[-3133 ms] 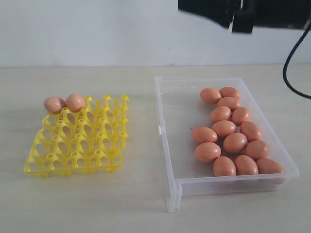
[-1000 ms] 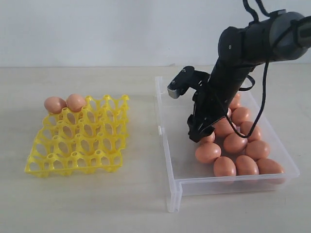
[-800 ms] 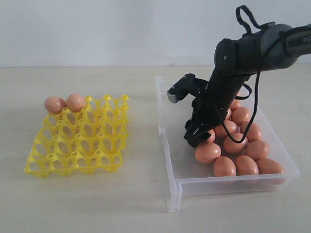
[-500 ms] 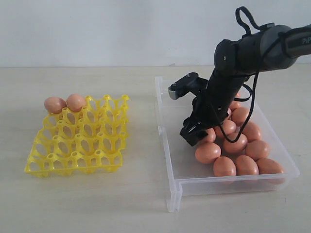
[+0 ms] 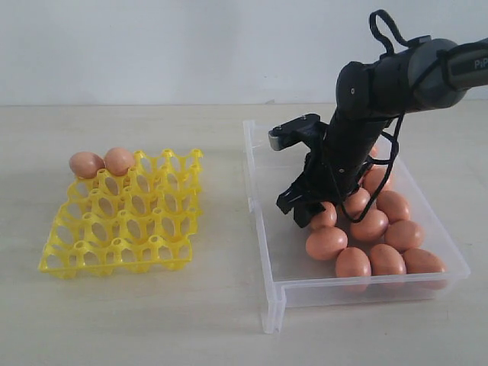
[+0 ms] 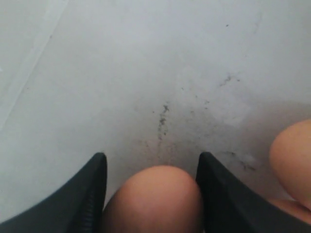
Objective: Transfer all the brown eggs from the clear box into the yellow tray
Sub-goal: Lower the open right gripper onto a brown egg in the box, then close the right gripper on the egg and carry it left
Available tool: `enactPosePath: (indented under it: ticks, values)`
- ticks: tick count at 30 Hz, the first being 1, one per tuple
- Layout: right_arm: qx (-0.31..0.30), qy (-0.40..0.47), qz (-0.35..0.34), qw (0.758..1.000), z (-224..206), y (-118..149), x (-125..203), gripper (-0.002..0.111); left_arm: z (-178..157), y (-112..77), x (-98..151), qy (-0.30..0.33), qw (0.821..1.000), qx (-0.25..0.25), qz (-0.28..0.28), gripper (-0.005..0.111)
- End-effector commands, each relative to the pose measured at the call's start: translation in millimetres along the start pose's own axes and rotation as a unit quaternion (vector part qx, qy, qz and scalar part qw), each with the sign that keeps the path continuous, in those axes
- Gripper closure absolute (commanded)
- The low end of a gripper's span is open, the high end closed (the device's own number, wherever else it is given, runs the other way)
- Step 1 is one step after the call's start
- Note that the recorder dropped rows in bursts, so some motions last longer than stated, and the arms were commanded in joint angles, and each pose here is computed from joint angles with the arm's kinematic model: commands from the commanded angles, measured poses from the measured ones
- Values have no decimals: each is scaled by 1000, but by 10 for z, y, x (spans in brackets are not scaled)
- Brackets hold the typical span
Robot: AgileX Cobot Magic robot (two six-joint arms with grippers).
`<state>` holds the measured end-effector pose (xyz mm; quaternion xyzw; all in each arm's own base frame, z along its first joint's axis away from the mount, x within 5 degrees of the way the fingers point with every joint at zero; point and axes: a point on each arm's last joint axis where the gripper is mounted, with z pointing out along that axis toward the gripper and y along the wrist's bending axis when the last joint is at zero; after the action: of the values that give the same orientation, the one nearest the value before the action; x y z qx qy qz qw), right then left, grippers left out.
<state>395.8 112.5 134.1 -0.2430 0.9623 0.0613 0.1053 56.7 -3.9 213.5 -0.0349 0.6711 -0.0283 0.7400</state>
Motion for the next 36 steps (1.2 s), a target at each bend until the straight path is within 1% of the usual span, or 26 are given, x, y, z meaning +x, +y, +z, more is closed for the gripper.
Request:
enactPosePath:
  ticks: [1, 2, 3, 7, 10, 15, 17, 20, 23, 27, 29, 31, 33, 36]
  values:
    - [2, 0, -11, 1000, -13, 5, -7, 104, -2, -1, -10, -2, 1000, 1, 3, 103]
    - [6, -8, -14, 1000, -13, -2, -22, 108, -2, -1, -10, -2, 1000, 1, 3, 103]
    - [10, -16, -13, 1000, -21, -7, -37, 109, -2, -1, -10, -2, 1000, 1, 3, 103]
    - [28, -77, 1, 997, -133, -28, -144, 109, -2, -1, -10, -2, 1000, 1, 3, 103]
    - [47, -139, 11, 989, -281, -47, -247, 109, -2, -1, -10, -2, 1000, 1, 3, 103]
    - [69, -216, 12, 974, -442, -62, -369, 109, -2, -1, -10, -2, 1000, 1, 3, 103]
    - [74, -240, 9, 968, -464, -23, -408, 109, -2, -1, -10, -2, 1000, 1, 3, 103]
    - [85, -292, -5, 953, -471, 103, -465, 109, -2, -1, -10, -2, 1000, 1, 3, 103]
    - [99, -361, -28, 927, -440, 307, -488, 109, -2, -1, -10, -2, 1000, 1, 5, 103]
    - [101, -422, -69, 898, -386, 647, -488, 109, -2, -1, -10, -2, 1000, 1, 6, 103]
    - [102, -458, -80, 879, -382, 781, -478, 109, -2, -1, -10, -2, 1000, 1, 6, 103]
    - [97, -506, -86, 853, -403, 919, -468, 109, -2, -1, -10, -2, 1000, 1, 6, 103]
    - [78, -554, -98, 823, -448, 1032, -461, 109, -2, -1, -10, -2, 1000, 1, 7, 103]
    - [14, -611, -132, 780, -529, 1189, -472, 109, -2, -1, -10, -2, 1000, 1, 7, 103]
